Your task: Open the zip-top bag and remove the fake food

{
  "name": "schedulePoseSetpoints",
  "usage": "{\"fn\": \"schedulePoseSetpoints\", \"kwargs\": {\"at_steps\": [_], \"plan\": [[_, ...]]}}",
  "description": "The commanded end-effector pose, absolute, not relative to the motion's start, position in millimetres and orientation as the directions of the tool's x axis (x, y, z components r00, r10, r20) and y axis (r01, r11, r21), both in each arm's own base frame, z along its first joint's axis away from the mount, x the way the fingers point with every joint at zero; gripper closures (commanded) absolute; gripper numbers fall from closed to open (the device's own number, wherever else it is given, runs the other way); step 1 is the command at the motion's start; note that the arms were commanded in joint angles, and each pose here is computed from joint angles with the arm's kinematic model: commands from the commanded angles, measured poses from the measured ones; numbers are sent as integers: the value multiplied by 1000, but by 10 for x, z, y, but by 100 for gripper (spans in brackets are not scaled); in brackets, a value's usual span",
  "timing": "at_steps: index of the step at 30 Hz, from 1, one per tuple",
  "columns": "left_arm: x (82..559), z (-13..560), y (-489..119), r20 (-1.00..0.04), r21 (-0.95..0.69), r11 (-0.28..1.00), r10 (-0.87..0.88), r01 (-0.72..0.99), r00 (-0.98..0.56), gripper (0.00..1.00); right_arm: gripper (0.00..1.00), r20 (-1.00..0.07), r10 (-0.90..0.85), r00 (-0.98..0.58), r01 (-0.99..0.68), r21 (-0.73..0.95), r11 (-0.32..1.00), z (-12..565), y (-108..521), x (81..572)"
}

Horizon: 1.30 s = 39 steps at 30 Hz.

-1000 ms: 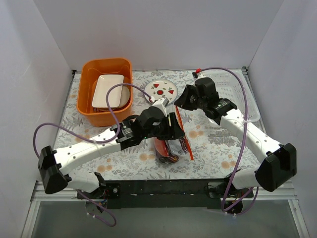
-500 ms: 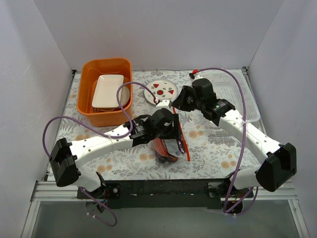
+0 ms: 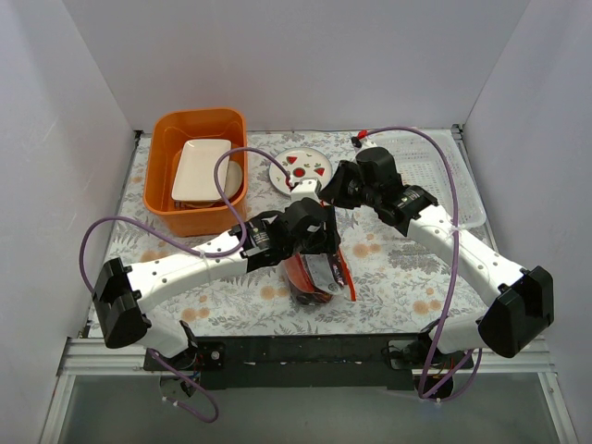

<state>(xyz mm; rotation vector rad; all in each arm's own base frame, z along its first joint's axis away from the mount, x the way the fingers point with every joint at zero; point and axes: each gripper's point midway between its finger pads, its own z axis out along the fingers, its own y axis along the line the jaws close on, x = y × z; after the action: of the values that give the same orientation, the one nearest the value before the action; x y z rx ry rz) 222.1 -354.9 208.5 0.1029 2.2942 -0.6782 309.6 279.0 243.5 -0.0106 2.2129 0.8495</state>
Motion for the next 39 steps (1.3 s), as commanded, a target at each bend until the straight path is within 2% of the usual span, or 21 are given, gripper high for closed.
{"fn": "schedulePoseSetpoints", "kwargs": {"at_steps": [1,8,9,10,17,20,21,22,25,26,31,34,39], "plan": [[2364,2309,-3581,-716,-444,862,-177,245,-675,43,99,-695,275,-664,-308,590,746,2794,2853,3121],[2445,2154,-3590,-724,-400,890,-161,218,-670,68,99,-696,277,-662,-311,592,744,2793,2833,3084],[2437,2121,-3594,-724,-392,893,-151,222,-673,77,99,-703,285,-652,-295,581,758,2782,2798,3117],[2432,2114,-3591,-722,-393,893,-152,220,-675,80,99,-705,283,-651,-294,577,762,2778,2790,3117],[2376,2201,-3568,-720,-445,864,-188,236,-669,87,99,-714,265,-648,-300,560,772,2743,2757,3098],[2347,2227,-3598,-715,-470,846,-196,254,-671,94,99,-729,257,-634,-317,549,773,2758,2729,3076],[2338,2218,-3605,-714,-475,842,-196,258,-673,98,97,-733,253,-632,-321,544,775,2737,2719,3067],[2324,2185,-3604,-709,-477,839,-192,261,-678,100,90,-741,243,-626,-335,537,774,2751,2715,3056],[2303,2230,-3590,-709,-500,823,-212,268,-673,100,74,-758,218,-614,-367,519,772,2765,2689,3001],[2284,2254,-3577,-709,-515,812,-223,275,-669,100,62,-770,206,-604,-386,509,770,2785,2668,2966],[2252,2262,-3480,-706,-549,788,-258,279,-660,100,41,-762,155,-629,-425,504,752,2623,2604,2742],[2248,2257,-3428,-703,-553,786,-262,277,-661,100,40,-745,101,-660,-434,487,758,2415,2528,2579],[2287,2288,-3391,-700,-558,783,-268,274,-661,100,46,-731,49,-681,-491,505,709,2243,2545,2253]]}}
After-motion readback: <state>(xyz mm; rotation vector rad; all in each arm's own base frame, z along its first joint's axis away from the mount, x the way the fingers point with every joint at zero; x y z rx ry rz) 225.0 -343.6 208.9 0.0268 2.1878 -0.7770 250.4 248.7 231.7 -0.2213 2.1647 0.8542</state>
